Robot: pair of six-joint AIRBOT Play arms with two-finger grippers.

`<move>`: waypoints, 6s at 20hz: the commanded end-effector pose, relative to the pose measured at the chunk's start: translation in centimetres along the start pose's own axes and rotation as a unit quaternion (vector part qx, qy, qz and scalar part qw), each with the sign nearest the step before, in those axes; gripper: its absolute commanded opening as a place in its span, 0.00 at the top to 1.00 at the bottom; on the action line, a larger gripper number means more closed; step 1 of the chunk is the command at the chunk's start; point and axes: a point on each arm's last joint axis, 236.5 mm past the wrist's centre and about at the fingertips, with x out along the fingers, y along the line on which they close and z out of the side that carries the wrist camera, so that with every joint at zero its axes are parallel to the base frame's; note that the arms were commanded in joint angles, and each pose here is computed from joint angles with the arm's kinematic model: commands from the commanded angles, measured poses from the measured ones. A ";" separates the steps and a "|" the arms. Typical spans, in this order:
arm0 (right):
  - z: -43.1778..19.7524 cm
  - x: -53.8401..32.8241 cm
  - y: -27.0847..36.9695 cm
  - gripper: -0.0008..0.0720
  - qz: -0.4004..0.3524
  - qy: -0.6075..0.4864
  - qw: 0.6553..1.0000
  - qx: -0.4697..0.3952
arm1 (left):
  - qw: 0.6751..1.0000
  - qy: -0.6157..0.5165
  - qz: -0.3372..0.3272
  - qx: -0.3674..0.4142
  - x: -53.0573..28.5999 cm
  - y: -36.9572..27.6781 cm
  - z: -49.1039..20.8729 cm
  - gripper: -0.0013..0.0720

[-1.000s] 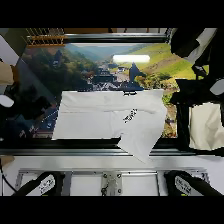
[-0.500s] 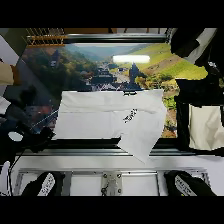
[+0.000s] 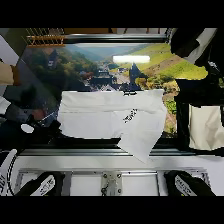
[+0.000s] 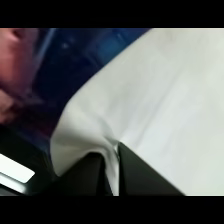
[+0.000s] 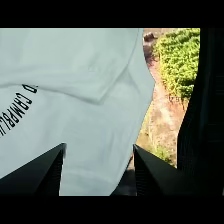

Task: Fold the clothes and pants, and hang the long-sleeved shirts on hangers.

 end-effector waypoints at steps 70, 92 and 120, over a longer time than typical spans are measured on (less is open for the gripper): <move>2.6 16.6 4.0 0.06 0.084 0.032 0.994 0.066 | 0.968 0.047 -0.019 0.245 -0.2 -16.6 11.2 0.14; -8.4 16.9 -8.6 0.01 0.164 0.177 0.960 0.141 | 0.909 0.062 -0.074 0.405 -4.6 -23.5 -6.4 0.97; -1.4 9.6 -2.8 0.98 0.116 0.235 0.964 0.055 | 0.863 0.097 -0.094 0.486 4.7 -31.5 -16.3 0.97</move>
